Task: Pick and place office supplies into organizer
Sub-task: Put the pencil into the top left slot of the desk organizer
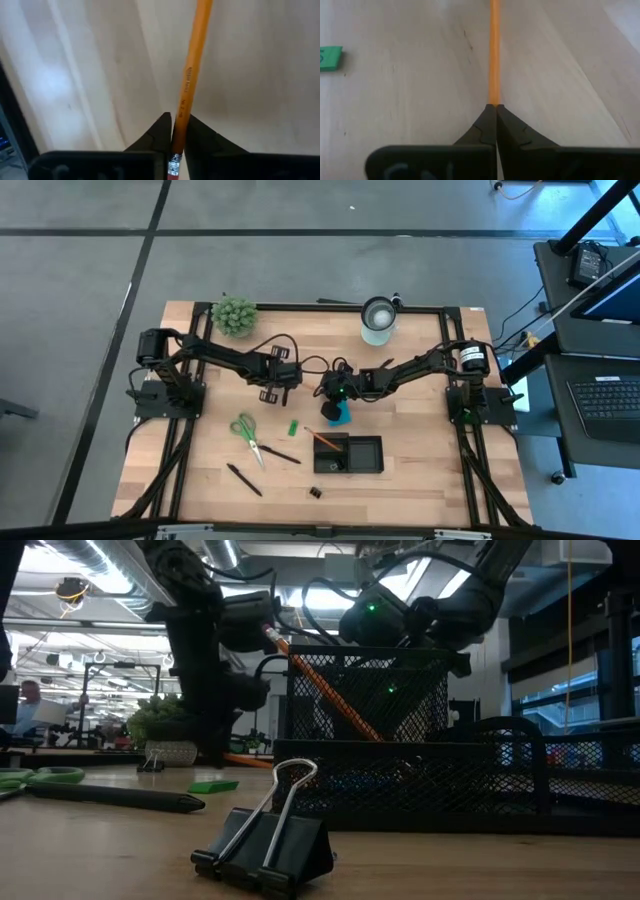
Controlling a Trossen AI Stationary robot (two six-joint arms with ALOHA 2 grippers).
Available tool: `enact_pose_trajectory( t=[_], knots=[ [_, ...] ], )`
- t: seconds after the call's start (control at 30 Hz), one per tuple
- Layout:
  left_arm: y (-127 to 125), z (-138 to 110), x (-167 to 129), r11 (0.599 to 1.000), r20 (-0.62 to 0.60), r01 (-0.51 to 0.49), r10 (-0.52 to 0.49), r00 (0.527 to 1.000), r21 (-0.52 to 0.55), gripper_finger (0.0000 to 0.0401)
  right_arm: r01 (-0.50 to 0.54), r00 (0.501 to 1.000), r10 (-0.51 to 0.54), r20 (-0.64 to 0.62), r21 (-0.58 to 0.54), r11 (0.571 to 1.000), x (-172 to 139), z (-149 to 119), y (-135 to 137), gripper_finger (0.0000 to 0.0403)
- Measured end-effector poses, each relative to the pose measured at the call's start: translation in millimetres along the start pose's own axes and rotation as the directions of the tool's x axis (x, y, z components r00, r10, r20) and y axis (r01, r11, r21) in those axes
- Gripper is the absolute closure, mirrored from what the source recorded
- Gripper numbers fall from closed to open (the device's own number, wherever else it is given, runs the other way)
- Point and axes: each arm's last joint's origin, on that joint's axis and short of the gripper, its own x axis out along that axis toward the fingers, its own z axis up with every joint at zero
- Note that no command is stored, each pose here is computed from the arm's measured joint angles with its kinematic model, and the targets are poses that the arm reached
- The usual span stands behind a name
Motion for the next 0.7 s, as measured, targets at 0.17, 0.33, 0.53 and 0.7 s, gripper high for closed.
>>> enact_pose_trajectory(
  t=[0.17,0.33,0.53,0.7],
  knots=[
    [-2,-2,0,0.999,-0.017,0.030,-0.029,0.999,0.028,0.0384,-0.008,0.999,0.009,0.046,-0.017,1.000,0,3,3,0.0393],
    [-2,-3,0,1.000,-0.029,0.025,-0.025,0.999,0.010,0.0384,-0.011,0.999,0.012,0.040,-0.025,1.000,0,3,3,0.0348],
    [0,-1,-3,1.000,-0.035,-0.002,0.002,0.999,0.001,0.0384,-0.019,1.000,0.019,0.008,-0.007,1.000,-14,7,2,0.0262],
    [5,-1,-7,0.995,-0.090,-0.099,0.099,0.991,-0.001,0.0385,-0.009,1.000,0.007,-0.030,-0.060,0.998,-42,15,0,0.0204]
  ],
)
